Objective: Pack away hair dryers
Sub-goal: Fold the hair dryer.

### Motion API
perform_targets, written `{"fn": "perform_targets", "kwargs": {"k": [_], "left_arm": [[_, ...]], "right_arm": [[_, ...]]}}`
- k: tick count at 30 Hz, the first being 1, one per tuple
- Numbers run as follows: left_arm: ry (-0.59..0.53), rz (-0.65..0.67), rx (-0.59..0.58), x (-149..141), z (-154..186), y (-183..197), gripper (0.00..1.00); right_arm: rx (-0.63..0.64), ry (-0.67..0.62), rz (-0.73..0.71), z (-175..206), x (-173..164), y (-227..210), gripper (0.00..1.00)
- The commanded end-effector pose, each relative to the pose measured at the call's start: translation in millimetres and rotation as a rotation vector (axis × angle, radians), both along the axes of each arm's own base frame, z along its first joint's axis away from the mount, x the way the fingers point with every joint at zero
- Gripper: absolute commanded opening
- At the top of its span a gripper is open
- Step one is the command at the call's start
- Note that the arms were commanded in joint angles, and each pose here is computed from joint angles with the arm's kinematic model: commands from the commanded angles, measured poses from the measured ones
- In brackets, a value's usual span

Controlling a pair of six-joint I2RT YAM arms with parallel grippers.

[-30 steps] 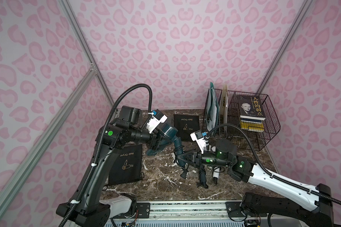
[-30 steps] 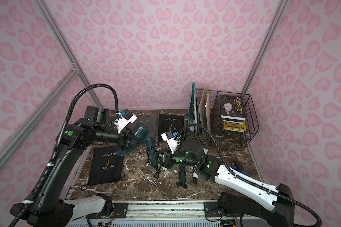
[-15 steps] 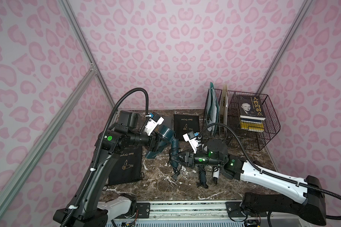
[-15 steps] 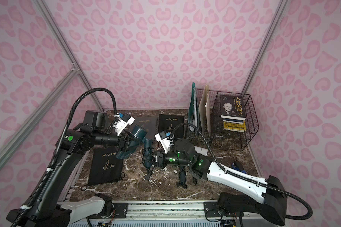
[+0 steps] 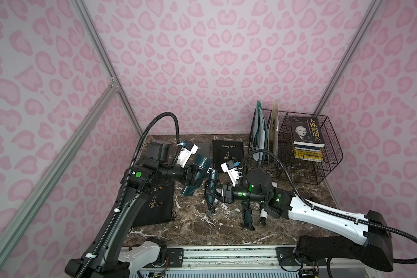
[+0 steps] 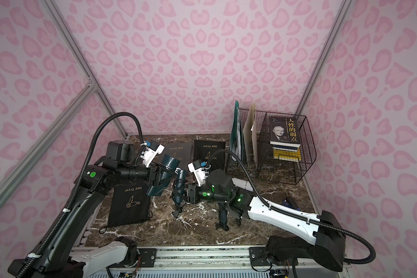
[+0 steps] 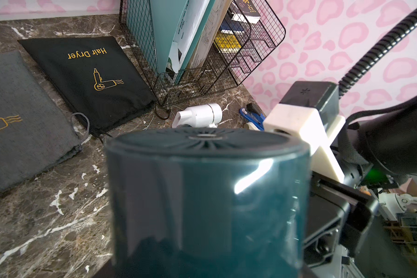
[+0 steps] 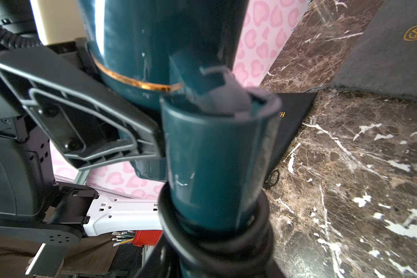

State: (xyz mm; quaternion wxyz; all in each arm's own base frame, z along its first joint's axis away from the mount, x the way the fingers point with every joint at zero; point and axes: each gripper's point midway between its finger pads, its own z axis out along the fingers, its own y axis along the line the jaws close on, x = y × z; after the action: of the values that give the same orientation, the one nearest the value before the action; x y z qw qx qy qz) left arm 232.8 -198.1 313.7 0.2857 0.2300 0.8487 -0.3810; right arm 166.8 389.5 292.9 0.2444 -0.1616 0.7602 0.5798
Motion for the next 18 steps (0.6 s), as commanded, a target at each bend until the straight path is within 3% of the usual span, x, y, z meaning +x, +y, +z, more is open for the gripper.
{"fn": "perform_targets", "kwargs": {"k": [1, 18], "left_arm": [[0.05, 0.13, 0.024, 19.6, -16.1, 7.0, 0.02], [0.16, 0.092, -0.106, 4.1, -26.2, -7.1, 0.01]], "right_arm": [[0.592, -0.411, 0.127, 161.7, -33.7, -13.1, 0.0], [0.788, -0.404, 0.182, 186.6, -42.5, -21.6, 0.0]]}}
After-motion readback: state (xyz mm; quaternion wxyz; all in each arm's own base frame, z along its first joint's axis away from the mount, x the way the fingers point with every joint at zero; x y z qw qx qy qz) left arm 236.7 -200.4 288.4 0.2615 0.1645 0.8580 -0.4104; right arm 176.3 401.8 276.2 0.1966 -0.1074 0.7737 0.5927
